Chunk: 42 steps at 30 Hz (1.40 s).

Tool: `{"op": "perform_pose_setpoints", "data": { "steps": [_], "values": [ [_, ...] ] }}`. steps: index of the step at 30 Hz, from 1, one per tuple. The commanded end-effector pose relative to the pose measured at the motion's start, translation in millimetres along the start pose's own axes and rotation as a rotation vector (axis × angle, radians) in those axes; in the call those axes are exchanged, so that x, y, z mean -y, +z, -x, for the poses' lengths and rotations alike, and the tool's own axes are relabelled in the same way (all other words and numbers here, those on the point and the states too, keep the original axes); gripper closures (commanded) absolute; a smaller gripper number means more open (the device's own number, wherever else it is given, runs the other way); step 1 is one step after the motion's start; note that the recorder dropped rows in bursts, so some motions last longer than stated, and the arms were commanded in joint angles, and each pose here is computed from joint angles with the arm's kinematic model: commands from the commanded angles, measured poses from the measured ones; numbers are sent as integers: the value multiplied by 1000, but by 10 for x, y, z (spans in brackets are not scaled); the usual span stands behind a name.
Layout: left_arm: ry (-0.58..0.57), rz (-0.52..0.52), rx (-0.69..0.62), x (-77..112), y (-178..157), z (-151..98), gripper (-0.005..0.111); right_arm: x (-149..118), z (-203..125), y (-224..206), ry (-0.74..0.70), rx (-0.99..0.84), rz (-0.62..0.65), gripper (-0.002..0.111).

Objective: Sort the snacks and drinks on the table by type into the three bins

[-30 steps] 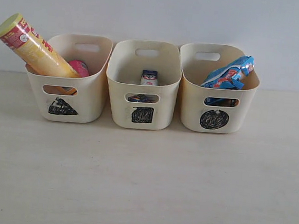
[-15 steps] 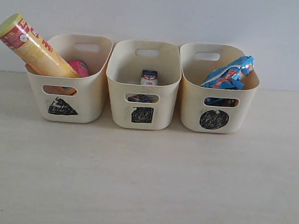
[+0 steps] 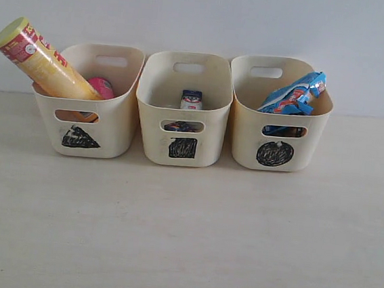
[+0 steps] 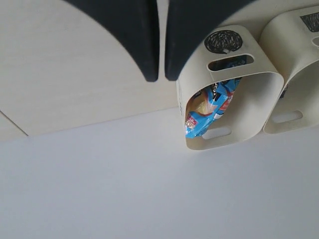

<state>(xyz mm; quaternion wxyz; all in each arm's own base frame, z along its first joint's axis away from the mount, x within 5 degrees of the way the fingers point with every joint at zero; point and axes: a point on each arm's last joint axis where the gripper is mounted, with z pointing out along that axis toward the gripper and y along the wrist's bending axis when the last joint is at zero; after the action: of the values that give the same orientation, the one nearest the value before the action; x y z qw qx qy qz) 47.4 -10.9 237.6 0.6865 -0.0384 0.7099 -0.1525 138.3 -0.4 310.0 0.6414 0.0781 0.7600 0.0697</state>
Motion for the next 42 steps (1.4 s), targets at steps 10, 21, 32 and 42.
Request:
{"op": "perform_pose_setpoints", "data": {
  "steps": [10,21,32,42],
  "values": [
    [166,52,-26,-76,26,-112,102,8,3,-12,0,6,-5,107],
    [207,76,-122,-174,74,-422,102,8,3,-12,0,6,-5,107],
    [329,84,-177,-182,67,-467,102,8,2,-12,0,5,-5,107],
    [332,80,-176,-180,67,-466,102,8,2,-12,0,5,-5,107]
  ]
}}
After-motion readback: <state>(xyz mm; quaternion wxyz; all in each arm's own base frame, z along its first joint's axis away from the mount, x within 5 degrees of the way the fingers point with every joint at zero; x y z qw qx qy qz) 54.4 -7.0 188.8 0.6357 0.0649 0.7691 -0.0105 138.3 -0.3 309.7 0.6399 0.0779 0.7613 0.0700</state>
